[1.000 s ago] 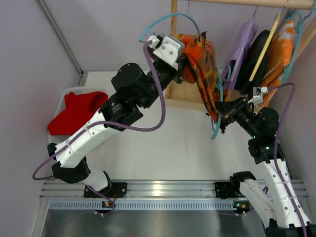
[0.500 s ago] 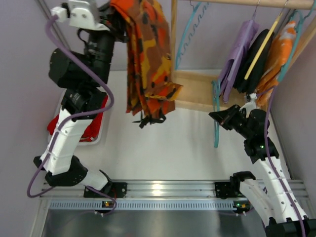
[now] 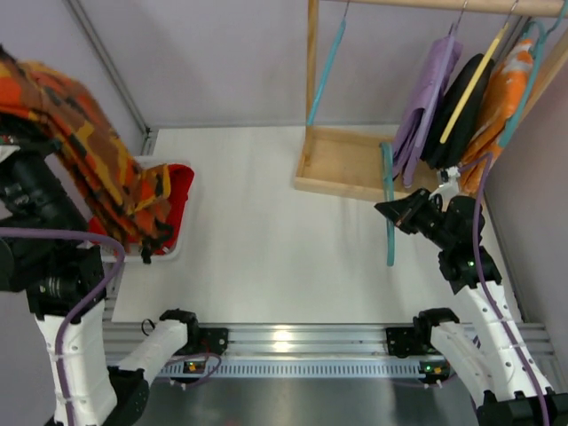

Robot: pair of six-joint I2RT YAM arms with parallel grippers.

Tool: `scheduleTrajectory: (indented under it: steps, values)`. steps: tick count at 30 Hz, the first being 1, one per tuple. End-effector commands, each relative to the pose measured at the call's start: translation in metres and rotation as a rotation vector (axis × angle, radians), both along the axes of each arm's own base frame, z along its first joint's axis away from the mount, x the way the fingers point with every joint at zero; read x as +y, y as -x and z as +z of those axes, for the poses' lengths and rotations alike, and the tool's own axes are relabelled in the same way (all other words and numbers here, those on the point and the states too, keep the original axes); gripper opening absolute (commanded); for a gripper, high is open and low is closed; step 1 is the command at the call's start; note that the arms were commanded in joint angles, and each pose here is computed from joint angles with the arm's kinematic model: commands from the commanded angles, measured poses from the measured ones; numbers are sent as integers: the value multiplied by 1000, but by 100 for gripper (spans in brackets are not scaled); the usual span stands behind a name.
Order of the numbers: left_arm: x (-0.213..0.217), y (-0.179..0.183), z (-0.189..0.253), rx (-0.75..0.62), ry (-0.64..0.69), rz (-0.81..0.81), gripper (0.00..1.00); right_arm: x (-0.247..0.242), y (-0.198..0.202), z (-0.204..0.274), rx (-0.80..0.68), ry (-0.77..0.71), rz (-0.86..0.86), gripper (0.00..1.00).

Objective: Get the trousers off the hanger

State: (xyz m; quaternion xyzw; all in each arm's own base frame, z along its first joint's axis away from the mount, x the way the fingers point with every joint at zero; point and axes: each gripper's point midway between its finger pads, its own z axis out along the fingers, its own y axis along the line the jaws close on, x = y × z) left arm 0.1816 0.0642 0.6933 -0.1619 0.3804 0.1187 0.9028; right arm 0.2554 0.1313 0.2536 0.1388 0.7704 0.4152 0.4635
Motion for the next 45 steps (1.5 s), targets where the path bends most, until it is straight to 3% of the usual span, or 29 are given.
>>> scheduleTrajectory:
  steps: [1,2,9,17,30,37,42,45]
  values:
    - [37,51,-3,-93,13,230,0,1,-2,26,-85,6,22,0]
    - [42,74,-8,-107,16,270,0,2,-3,27,-86,4,25,0]
    - [70,124,-78,0,64,565,0,5,-1,29,-87,-6,44,0]
    - [81,137,-103,72,61,716,0,10,-2,23,-73,1,79,0]
    - [121,50,-117,220,40,755,0,12,-12,17,-51,0,88,0]
    - [141,-32,-143,305,-13,671,0,15,-21,19,-54,5,100,0]
    - [156,-107,-185,421,-14,562,0,17,-24,25,-65,1,113,0]
    - [144,-138,-207,483,-58,530,0,18,-23,31,-81,4,125,0]
